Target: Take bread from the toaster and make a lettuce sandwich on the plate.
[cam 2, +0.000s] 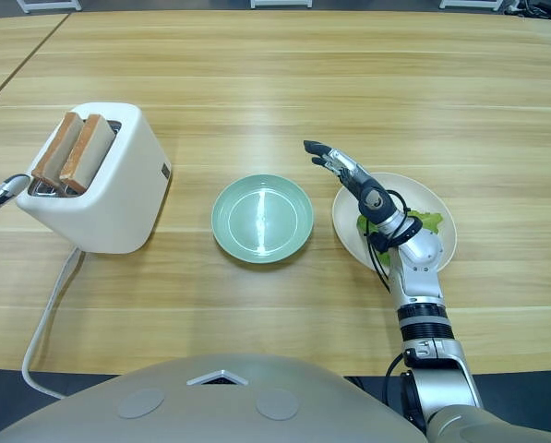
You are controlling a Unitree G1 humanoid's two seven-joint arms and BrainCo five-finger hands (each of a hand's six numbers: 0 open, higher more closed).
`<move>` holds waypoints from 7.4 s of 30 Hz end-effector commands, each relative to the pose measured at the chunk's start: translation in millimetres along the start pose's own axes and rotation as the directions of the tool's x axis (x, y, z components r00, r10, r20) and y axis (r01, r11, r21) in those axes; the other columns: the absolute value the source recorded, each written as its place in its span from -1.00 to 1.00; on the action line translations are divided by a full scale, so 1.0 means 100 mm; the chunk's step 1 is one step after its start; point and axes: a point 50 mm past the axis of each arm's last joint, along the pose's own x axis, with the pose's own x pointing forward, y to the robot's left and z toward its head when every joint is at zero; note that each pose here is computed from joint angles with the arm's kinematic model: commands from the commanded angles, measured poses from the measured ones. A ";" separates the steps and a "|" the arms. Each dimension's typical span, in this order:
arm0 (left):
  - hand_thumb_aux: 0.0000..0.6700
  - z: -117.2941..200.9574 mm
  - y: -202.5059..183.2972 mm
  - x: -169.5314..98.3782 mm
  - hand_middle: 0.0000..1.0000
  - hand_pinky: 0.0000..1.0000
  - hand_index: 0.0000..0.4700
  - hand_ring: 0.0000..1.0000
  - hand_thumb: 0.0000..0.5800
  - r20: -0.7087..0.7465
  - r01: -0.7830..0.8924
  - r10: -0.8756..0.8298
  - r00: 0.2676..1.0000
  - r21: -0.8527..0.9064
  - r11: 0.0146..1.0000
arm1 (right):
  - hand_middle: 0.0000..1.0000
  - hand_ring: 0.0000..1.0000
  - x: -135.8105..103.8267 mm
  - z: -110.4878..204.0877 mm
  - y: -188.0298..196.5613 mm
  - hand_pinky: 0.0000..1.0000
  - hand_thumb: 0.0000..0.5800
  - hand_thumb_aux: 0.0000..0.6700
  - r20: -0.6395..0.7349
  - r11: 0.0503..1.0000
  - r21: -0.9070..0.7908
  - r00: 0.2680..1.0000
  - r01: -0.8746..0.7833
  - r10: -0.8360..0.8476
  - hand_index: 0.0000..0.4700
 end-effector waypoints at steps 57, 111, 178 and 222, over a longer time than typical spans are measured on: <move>1.00 0.05 -0.17 0.16 -1.00 -1.00 1.00 -1.00 1.00 0.045 -0.007 0.010 0.999 -0.066 0.998 | -1.00 -1.00 0.00 0.03 0.00 -1.00 -1.00 -1.00 0.006 1.000 -0.024 1.000 0.013 -0.013 -1.00; 1.00 2.12 -1.69 -0.23 -1.00 -1.00 1.00 -1.00 1.00 0.855 -0.040 -0.147 0.497 0.193 0.980 | -1.00 -1.00 0.19 -0.01 0.07 -1.00 -1.00 -1.00 0.031 0.999 -0.011 0.999 -0.039 0.040 -1.00; -1.00 1.48 -1.04 -0.59 -1.00 -1.00 -1.00 -1.00 -1.00 0.546 0.485 -0.119 0.829 -0.598 0.638 | -1.00 -1.00 -0.77 -0.07 -0.84 -1.00 1.00 1.00 -0.707 0.216 -0.678 0.704 -0.702 0.071 1.00; -1.00 1.47 -1.08 -0.58 -1.00 -1.00 -1.00 -1.00 -1.00 0.542 0.493 -0.130 0.830 -0.604 0.627 | -1.00 -1.00 -0.53 0.04 -0.81 -1.00 1.00 1.00 -0.524 0.175 -0.834 0.850 -0.524 0.048 1.00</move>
